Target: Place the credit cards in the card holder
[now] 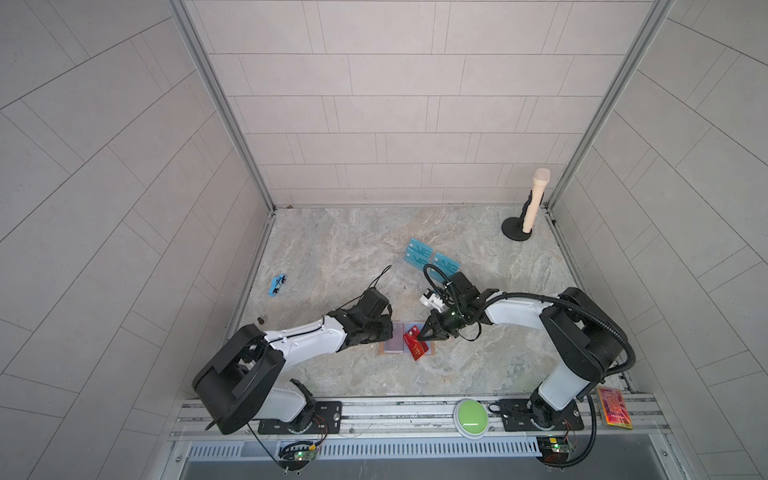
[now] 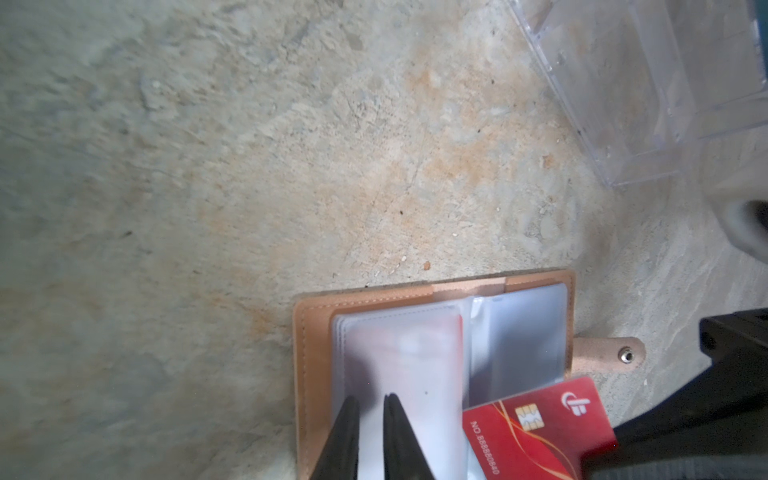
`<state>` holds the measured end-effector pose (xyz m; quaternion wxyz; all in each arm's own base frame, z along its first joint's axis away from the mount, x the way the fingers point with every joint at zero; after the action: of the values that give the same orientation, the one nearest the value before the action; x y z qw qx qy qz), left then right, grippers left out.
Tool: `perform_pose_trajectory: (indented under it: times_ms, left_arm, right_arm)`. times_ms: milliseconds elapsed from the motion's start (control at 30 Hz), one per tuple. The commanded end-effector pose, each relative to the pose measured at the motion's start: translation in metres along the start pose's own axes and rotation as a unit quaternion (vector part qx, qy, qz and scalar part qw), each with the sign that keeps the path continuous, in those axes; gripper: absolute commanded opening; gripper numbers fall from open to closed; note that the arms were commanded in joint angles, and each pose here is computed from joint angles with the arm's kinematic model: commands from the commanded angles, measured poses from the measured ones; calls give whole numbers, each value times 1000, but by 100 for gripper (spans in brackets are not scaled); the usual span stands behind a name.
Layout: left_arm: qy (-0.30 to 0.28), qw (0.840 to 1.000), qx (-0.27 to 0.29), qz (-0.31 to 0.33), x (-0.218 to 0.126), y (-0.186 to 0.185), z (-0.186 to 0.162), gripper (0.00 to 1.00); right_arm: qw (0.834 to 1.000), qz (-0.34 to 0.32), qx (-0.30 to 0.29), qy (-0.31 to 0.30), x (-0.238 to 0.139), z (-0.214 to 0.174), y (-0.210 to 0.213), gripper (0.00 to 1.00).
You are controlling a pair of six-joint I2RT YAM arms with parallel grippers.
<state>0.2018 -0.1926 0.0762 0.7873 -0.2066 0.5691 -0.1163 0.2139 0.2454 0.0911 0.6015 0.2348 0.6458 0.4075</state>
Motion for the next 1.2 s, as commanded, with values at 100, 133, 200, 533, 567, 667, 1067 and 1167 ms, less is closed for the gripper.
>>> perform_pose_trajectory:
  times_ms: [100, 133, 200, 533, 567, 667, 1067, 1167]
  left_arm:
    - [10, 1000, -2, 20, 2, 12, -9, 16]
    - [9, 1000, -1, 20, 2, 11, -9, 16]
    - [8, 1000, -2, 18, 2, 11, -9, 17]
    - [5, 1000, -5, 13, 2, 10, -8, 17]
    - [5, 1000, -5, 13, 2, 10, -9, 18]
    - [5, 1000, -5, 13, 2, 11, -9, 18]
    - [2, 1000, -5, 11, 1, 10, -8, 17]
    - [1, 1000, -4, 14, 0, 11, -8, 17]
  right_arm:
    - [1000, 3, -7, -5, 1, 6, 1, 0]
    - [1000, 3, -6, -4, 1, 6, 0, 0]
    - [1000, 4, -5, -7, 2, 7, -1, 0]
    - [999, 15, 1, -36, 7, 20, -2, 0]
    - [999, 15, 3, -39, 8, 21, -3, 0]
    - [999, 12, 9, -47, 10, 21, -7, 0]
    - [996, -3, 47, -71, 16, 13, -27, 0]
    - [995, -1, 65, -82, 17, 12, -31, 0]
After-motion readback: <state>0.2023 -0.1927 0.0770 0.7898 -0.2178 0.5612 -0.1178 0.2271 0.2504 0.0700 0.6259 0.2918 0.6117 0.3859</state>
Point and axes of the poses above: each gripper's point midway between its finger pads, its own x axis out along the fingers, its own y axis along the line the jaws close on, z = x × y, the point moved 6 cm from there along -x, back along the fingers, and after that the axes turned 5 degrees about -x, right-handed, at the moved point
